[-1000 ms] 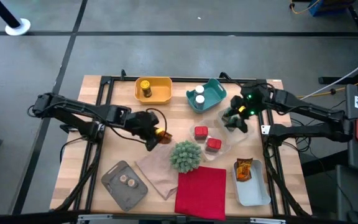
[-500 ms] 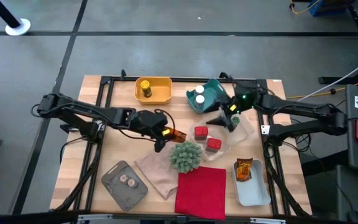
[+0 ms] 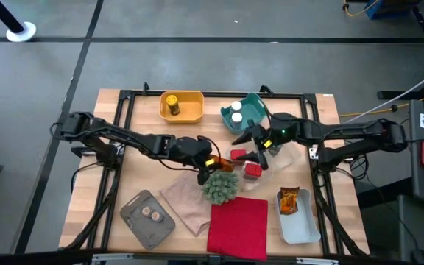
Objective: Sort spices by type
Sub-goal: Put the orange seasoning pack into the gray bin
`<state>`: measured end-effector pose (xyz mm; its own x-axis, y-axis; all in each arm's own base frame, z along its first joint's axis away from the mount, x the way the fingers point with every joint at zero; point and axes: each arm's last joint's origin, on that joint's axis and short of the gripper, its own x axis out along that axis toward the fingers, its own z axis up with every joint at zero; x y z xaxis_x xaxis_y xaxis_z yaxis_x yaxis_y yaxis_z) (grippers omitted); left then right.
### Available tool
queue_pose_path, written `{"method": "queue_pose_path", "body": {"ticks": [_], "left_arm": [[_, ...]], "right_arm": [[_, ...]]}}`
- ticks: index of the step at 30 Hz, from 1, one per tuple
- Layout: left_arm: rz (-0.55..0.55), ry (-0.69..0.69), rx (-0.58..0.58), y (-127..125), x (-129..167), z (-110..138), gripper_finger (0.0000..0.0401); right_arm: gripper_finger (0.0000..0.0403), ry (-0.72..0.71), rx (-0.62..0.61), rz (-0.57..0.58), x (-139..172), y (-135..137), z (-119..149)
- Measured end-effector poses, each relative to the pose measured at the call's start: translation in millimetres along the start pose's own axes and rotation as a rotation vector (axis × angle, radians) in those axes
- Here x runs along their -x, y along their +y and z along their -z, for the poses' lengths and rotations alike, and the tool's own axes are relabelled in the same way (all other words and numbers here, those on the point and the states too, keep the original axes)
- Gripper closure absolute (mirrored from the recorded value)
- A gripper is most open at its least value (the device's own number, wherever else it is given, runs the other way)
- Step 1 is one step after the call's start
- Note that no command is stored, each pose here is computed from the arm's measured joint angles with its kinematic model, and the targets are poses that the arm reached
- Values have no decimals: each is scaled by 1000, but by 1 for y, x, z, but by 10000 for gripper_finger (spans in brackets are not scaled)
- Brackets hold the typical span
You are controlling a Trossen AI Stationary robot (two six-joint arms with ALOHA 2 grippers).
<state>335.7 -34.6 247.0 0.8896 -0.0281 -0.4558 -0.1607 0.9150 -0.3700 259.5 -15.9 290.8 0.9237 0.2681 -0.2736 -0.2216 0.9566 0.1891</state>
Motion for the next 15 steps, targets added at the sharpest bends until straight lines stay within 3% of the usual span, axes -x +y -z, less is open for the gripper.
{"method": "queue_pose_path", "body": {"ticks": [15], "left_arm": [[77,-167,-40,-2,-31,0,389]], "right_arm": [[118,17,51,148,-15,28,7]]}}
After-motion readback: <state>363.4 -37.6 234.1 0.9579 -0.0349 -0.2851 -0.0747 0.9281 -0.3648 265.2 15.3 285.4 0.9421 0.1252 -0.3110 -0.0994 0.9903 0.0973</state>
